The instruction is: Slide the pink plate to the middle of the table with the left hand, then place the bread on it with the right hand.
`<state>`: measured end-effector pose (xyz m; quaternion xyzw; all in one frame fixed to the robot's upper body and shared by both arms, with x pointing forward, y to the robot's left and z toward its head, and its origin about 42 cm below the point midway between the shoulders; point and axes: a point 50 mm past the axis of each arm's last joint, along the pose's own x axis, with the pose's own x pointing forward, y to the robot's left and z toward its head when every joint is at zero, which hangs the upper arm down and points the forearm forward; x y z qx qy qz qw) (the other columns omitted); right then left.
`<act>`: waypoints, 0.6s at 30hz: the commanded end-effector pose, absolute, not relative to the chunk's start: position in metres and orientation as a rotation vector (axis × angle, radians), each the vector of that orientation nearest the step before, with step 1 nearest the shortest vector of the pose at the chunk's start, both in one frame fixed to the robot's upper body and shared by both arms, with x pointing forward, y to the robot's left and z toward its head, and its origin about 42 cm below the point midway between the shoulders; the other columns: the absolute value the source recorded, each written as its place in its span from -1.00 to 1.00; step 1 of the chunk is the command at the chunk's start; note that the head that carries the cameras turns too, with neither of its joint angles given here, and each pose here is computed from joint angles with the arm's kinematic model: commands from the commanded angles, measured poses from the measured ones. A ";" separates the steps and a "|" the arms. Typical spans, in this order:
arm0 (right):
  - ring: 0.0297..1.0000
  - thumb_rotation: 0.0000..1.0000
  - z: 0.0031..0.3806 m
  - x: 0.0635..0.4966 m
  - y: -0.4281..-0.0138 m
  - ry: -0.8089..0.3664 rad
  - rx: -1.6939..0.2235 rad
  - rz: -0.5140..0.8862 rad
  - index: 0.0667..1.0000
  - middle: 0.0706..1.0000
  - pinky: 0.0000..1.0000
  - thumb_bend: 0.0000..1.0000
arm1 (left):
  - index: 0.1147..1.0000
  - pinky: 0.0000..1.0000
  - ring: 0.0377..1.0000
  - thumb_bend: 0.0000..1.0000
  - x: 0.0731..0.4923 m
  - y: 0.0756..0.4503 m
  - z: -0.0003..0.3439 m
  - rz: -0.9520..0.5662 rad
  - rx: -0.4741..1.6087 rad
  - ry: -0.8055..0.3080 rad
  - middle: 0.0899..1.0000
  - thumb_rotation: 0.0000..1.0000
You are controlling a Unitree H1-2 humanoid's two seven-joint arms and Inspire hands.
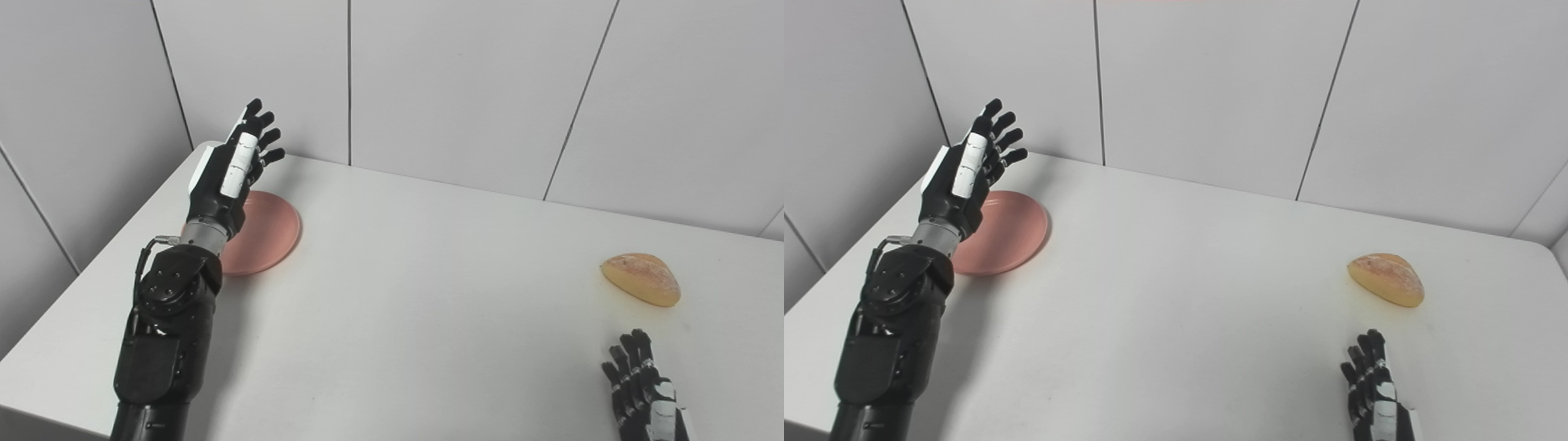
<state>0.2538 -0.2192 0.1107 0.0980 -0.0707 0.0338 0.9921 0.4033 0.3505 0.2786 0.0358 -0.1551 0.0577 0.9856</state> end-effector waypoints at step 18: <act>0.98 1.00 0.101 0.250 -0.223 -0.097 0.189 0.068 1.00 0.99 1.00 0.66 | 0.88 0.67 0.83 1.00 0.455 0.475 0.292 0.308 0.214 -0.359 0.83 0.86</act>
